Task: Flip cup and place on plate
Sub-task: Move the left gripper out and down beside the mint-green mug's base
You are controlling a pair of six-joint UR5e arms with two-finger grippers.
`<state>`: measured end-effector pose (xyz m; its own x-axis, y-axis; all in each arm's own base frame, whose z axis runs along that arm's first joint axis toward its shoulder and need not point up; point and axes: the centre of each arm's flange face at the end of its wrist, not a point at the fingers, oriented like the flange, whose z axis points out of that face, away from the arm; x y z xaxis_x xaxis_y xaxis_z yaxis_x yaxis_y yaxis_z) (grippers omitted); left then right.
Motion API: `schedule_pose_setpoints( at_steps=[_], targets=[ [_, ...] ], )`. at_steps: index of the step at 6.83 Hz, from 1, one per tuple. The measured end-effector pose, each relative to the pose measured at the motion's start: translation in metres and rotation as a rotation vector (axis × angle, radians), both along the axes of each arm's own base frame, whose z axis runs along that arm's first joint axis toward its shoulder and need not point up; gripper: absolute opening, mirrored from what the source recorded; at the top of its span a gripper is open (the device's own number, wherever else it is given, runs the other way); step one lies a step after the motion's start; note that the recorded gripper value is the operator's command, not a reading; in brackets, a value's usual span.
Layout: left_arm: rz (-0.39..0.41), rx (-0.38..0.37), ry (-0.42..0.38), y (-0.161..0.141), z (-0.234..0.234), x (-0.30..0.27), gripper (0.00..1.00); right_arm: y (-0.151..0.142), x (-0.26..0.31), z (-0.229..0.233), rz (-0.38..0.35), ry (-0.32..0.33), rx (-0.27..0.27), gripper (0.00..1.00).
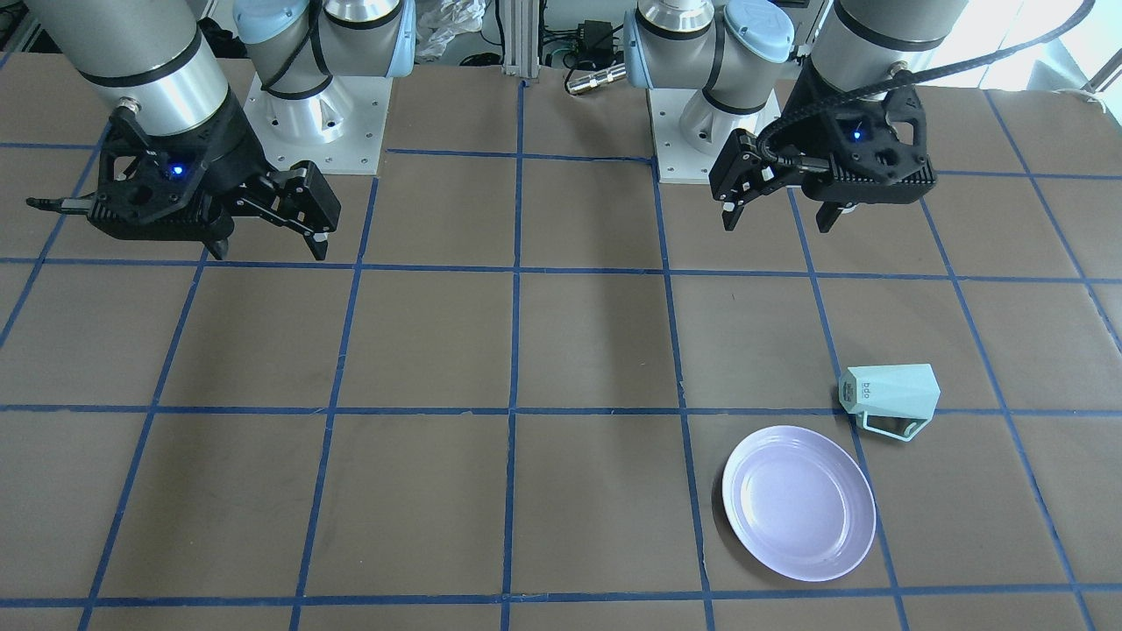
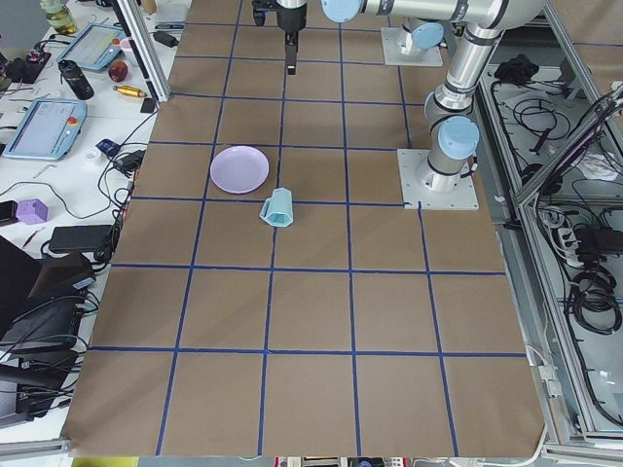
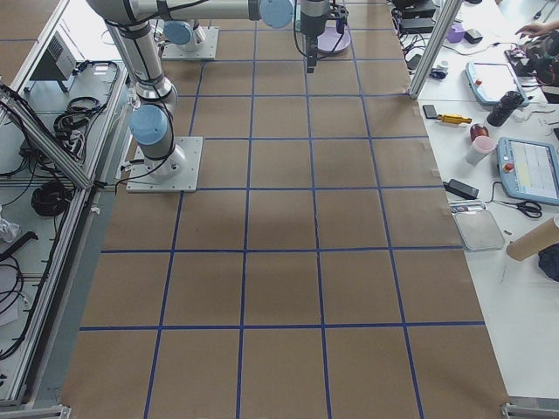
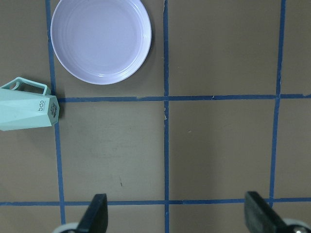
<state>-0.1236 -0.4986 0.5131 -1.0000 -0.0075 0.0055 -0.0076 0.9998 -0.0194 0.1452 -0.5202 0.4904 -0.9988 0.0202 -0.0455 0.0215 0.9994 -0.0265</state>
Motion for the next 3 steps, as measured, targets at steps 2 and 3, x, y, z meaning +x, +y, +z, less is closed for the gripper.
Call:
schedule_pose_setpoints(
  at_steps=[2, 3],
  targets=[
    [0.012, 0.02, 0.006, -0.006, -0.005, 0.027, 1.0, 0.0, 0.0, 0.0, 0.0, 0.0, 0.0, 1.0],
    [0.016, 0.044, 0.01, -0.01, -0.009, 0.053, 1.0, 0.0, 0.0, 0.0, 0.0, 0.0, 0.0, 1.0]
  ],
)
